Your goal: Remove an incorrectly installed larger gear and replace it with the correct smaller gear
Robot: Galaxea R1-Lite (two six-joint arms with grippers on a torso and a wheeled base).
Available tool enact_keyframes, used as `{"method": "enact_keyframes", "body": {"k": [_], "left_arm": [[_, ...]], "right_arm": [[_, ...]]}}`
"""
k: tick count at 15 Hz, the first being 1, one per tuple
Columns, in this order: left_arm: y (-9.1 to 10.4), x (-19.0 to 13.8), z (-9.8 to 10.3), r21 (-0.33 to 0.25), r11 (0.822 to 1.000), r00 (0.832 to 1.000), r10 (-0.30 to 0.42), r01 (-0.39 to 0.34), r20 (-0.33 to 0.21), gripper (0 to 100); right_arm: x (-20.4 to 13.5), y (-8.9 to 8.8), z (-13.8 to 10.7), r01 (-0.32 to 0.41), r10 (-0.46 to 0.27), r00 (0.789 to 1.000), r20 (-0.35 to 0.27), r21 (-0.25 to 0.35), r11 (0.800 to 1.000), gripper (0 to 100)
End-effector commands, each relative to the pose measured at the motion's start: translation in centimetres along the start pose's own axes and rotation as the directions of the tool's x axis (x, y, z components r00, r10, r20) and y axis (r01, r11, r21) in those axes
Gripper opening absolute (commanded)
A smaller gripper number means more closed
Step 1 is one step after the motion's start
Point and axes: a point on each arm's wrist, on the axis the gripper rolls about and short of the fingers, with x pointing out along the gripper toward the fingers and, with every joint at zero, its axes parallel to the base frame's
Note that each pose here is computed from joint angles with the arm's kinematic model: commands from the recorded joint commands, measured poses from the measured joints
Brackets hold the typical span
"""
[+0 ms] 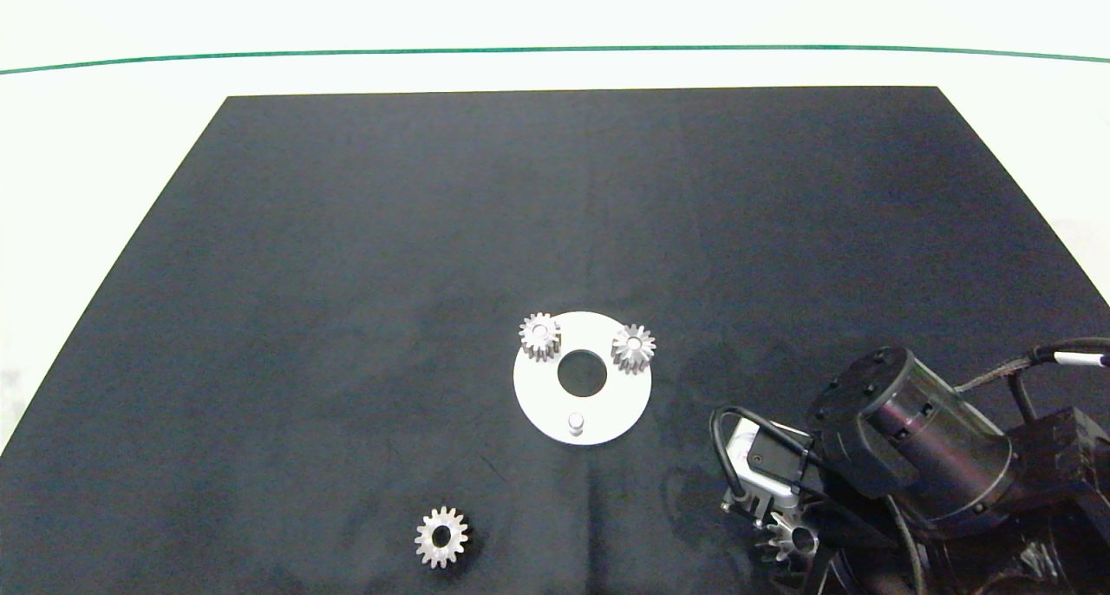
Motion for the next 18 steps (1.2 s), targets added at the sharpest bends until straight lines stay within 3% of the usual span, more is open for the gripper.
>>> {"method": "enact_keyframes", "body": {"k": [1,6,13,14,18], "left_arm": [[0.0,0.0,-0.1,0.0,1.0,1.0,0.001,-0.001,-0.008,100],[0.0,0.1,-0.1,0.001,1.0,1.0,0.0,0.0,-0.011,100],[0.0,0.0,-0.1,0.001,1.0,1.0,0.0,0.0,-0.008,100],[0.0,0.0,-0.1,0.001,1.0,1.0,0.0,0.0,-0.009,100],[0.0,0.0,-0.1,0.001,1.0,1.0,0.0,0.0,-0.008,100]], "right_arm": [[0.9,-0.2,-0.9,0.015,-0.015,1.0,-0.012,0.022,1.0,13],[1.5,-0.7,-1.3,0.023,-0.021,0.999,-0.034,0.048,0.999,13],[2.0,-1.3,-0.7,0.053,-0.054,0.999,0.006,0.077,0.996,13],[2.0,-1.3,-0.8,0.053,-0.054,0.999,0.006,0.077,0.996,100],[1.5,-1.4,-0.7,0.061,-0.062,0.998,0.022,0.07,0.996,100]]}}
